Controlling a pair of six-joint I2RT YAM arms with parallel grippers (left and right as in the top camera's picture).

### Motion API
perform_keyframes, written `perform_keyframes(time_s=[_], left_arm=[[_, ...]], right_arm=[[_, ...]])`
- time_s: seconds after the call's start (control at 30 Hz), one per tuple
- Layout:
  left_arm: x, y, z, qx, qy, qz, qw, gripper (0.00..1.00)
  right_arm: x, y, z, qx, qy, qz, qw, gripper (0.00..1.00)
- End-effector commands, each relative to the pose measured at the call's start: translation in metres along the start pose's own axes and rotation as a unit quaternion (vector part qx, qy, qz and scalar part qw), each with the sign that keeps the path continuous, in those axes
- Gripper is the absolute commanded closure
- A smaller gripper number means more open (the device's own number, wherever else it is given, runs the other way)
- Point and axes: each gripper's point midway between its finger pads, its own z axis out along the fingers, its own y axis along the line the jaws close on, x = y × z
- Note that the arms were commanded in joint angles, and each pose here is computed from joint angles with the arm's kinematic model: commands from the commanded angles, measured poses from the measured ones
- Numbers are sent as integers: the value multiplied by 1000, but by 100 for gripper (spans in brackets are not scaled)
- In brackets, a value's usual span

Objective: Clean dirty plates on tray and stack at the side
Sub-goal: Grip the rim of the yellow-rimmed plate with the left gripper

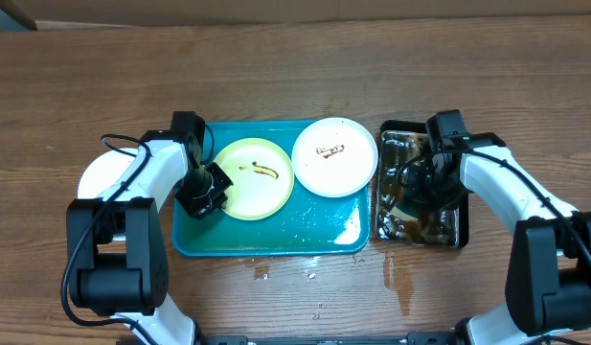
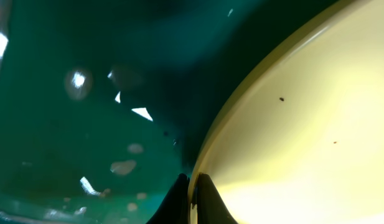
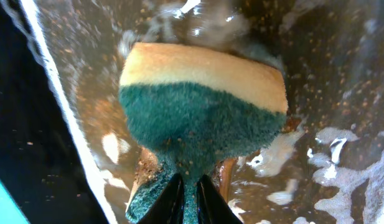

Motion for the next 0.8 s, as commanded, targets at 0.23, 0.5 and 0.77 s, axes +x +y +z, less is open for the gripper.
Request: perform_keyframes(time_s=[0.23,0.5,0.77], left_arm=[[2,20,9,-54,2,48,997,96],[-1,17,9,-48,-3,82,995,96],[3,21,9,-55,8,111,992,96]], right_arm=[[10,-11,11,16,9,3,1000,82],[12,-11,14,14,10,3,1000,66],[7,-9,14,10,0,3,1000,96]])
